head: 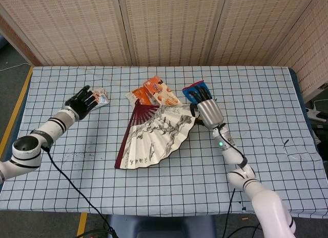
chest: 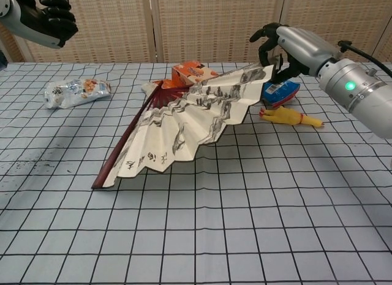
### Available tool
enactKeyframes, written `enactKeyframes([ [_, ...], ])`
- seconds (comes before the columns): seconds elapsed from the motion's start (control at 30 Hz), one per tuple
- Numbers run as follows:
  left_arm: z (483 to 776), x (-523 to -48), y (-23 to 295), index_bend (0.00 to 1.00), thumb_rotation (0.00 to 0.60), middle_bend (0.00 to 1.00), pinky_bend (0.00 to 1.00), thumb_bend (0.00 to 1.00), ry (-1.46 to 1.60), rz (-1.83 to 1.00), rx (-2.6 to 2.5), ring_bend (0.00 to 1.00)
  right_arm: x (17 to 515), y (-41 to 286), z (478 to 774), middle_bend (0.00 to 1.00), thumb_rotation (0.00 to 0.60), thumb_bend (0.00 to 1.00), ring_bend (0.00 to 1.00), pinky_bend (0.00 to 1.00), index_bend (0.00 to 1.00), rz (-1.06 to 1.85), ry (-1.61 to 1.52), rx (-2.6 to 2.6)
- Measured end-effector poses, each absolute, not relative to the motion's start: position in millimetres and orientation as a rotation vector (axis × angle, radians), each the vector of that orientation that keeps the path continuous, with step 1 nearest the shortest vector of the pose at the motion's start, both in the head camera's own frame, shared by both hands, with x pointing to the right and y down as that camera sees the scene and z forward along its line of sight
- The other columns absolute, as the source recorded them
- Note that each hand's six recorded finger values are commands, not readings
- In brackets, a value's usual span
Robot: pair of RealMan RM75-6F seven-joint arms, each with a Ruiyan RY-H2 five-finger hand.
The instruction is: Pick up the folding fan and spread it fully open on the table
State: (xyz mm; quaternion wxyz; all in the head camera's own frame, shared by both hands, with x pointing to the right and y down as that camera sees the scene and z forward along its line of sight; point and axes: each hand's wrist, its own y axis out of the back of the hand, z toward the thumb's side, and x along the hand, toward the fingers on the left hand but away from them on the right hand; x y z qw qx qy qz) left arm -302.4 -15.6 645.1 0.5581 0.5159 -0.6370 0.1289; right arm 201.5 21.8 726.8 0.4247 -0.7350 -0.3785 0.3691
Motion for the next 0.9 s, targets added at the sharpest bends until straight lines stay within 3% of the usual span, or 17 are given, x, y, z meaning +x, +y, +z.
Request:
enactKeyframes([
  [0.43,663.6,-306.2,-2.5,0.76,0.6,1.0,1.0,0.66,-1.506,0.405,1.285,0.89,242.4,85.0,724.5,0.15,0.6,0.44,0.0,0.0,0.7,0.891,-0.505,-1.705],
  [0.53,666.3,-304.6,-0.9,0.71,0.6,0.99,1.0,0.63,-1.498,0.428,1.321,0.87,258.1,103.6,727.9,0.15,0.6,0.44,0.0,0.0,0.6,0.915,-0.416,-1.672],
  [0.6,667.9,-303.7,0.8,0.68,0.6,0.96,1.0,0.61,-1.492,0.444,1.347,0.85,268.2,114.3,731.6,0.15,0.6,0.43,0.0,0.0,0.48,0.939,-0.368,-1.657],
  [0.63,668.7,-303.6,1.8,0.68,0.6,0.94,0.99,0.61,-1.49,0.45,1.358,0.84,272.2,117.7,733.2,0.14,0.6,0.43,0.0,0.0,0.41,0.951,-0.353,-1.651],
  [0.7,670.7,-303.9,4.6,0.68,0.6,0.92,0.99,0.6,-1.483,0.46,1.376,0.84,280.5,121.9,736.7,0.1,0.6,0.42,0.0,0.0,0.16,0.979,-0.326,-1.632],
  [0.77,672.4,-304.2,6.9,0.68,0.6,0.91,0.99,0.6,-1.476,0.466,1.387,0.83,287.3,123.4,739.4,0.04,0.6,0.35,0.0,0.0,0.02,1.005,-0.3,-1.606],
  [0.9,674.6,-304.6,7.2,0.67,0.6,0.86,0.98,0.59,-1.475,0.469,1.402,0.83,297.0,121.7,741.2,0.0,0.6,0.11,0.0,0.0,0.0,1.044,-0.271,-1.552],
])
